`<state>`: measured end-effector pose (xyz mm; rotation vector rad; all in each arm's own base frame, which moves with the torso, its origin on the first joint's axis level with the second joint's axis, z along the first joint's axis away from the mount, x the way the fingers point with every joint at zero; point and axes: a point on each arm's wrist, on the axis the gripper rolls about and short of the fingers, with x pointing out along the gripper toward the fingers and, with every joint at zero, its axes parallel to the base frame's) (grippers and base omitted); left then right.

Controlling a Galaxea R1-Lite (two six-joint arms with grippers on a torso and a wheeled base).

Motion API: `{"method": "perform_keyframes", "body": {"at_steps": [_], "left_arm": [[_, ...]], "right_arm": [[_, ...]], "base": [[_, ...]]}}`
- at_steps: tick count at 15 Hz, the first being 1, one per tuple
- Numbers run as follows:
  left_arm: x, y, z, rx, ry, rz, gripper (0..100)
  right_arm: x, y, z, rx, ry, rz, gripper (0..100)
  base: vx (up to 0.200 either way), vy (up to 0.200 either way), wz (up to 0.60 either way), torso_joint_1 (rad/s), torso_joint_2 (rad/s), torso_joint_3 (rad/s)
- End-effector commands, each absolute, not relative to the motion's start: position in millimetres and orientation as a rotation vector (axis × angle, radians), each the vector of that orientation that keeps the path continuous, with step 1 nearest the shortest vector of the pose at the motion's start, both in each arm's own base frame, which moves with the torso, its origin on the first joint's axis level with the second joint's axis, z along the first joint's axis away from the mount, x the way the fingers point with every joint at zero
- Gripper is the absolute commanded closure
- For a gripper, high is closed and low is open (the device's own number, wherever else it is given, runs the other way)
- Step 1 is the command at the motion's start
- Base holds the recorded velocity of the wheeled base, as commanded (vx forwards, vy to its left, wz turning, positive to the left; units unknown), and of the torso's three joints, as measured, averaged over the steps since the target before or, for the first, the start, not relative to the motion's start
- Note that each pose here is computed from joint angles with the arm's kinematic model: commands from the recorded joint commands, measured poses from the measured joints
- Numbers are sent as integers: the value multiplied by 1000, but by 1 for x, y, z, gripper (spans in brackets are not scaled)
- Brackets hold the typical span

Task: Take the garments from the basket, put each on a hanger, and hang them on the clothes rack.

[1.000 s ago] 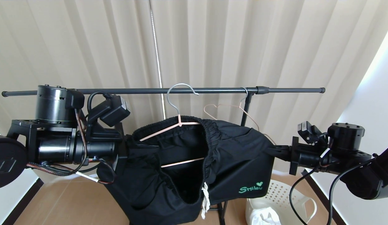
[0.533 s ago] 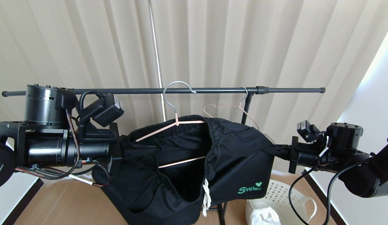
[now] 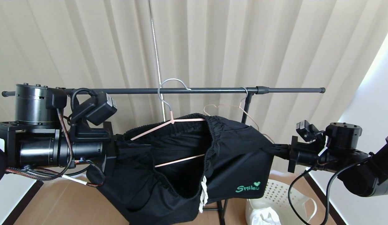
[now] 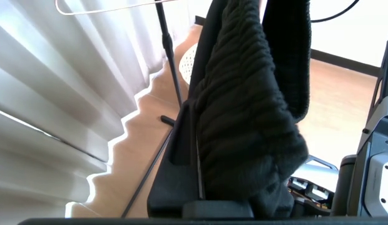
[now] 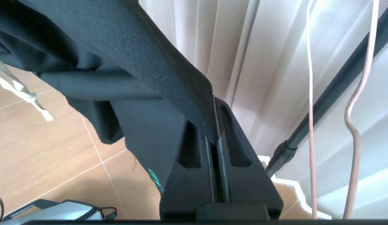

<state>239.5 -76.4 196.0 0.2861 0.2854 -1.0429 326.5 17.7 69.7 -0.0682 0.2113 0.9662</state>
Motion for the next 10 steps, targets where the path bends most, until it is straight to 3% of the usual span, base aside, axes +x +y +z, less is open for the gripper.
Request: {"method": "perform_keyframes", "body": {"at_steps": [1,10], "left_arm": [[238,-75,198,285,278,-1038,100],[238,-67,201,278,274,-1006,100]], "right_arm": [[327,18,69,-67,213,966,100],[332,14,67,-53,228,928,100]], "base": [[0,0,0,0,0,0],[0,0,0,0,0,0]]}}
